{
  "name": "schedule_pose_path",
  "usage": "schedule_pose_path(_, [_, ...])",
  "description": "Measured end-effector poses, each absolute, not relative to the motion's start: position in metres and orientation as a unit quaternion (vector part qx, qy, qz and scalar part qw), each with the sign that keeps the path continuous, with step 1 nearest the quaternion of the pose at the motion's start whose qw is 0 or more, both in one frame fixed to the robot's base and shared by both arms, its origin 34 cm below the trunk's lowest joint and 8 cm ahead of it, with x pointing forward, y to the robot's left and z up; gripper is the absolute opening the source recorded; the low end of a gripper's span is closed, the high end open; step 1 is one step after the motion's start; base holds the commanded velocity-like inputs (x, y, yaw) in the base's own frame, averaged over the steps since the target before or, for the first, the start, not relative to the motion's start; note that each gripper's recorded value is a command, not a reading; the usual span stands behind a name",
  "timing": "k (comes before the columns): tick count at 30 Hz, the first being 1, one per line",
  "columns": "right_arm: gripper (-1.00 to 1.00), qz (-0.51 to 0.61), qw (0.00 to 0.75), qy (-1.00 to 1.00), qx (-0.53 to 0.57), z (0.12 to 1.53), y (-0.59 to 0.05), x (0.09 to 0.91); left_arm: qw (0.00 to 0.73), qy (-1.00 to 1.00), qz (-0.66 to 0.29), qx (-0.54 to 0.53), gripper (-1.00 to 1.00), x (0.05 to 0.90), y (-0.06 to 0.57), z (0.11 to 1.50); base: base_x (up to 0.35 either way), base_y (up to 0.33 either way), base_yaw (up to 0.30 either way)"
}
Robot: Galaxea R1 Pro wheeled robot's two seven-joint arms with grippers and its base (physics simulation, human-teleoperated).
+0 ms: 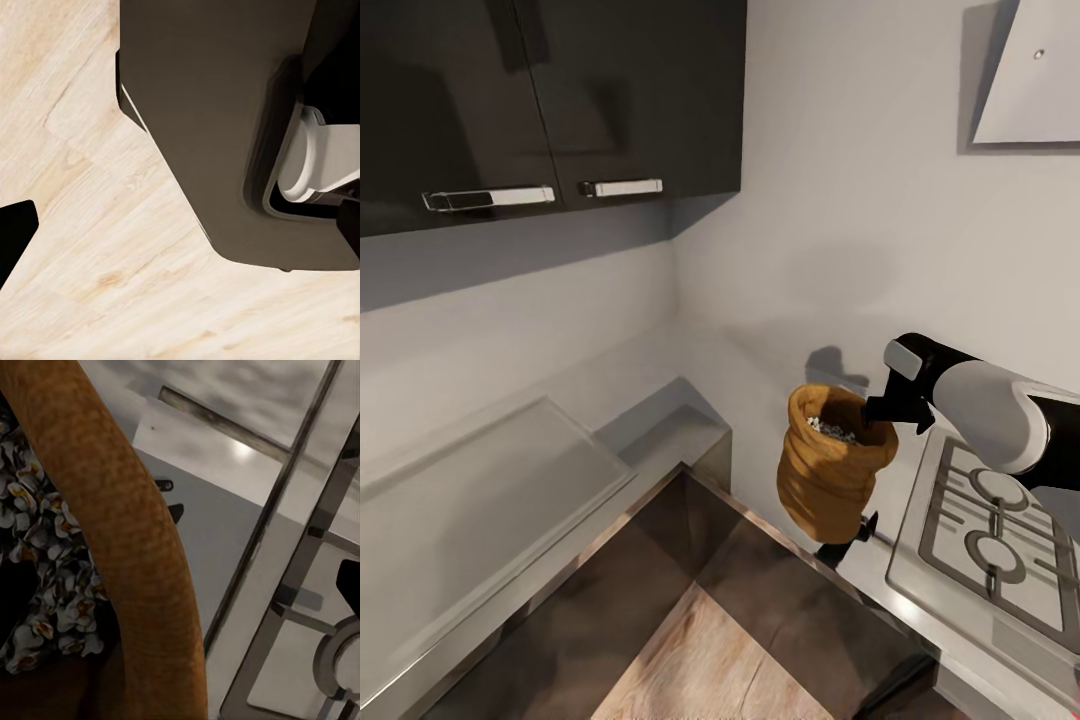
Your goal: In the kitchen, take the popcorn bag from the countertop, put it into the microwave, and heat it until the popcorn is cooked so the cooked popcorn ends up inside the bag.
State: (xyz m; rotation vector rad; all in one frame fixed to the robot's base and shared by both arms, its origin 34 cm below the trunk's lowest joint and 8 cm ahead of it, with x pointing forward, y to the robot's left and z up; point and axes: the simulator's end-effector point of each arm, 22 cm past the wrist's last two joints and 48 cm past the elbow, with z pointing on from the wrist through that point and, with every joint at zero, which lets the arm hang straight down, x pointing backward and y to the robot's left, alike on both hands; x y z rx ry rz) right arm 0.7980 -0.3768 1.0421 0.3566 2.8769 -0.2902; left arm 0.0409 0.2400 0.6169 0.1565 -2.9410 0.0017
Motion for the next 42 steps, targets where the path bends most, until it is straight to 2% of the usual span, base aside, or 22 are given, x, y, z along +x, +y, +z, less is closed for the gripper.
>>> schedule_pose_path(1, [-1.00,-0.099,0.114,0.981,0.122,1.042,-0.377,0.798,0.098,-0.994,0.001,0.053,1.00,0.041,0.240,0.617,0.000,0.000,0.000])
schedule_pose_path(11, [-1.00,-0.124,0.112,0.980,0.112,1.045,-0.388,0.796,0.098,-0.994,0.001,0.053,1.00,0.041,0.240,0.617,0.000,0.000,0.000])
schedule_pose_path(42, [-1.00,-0.096,0.132,0.979,0.123,1.070,-0.376,0.794,0.077,-0.996,0.002,0.053,1.00,0.057,0.240,0.614,0.000,0.000,0.000])
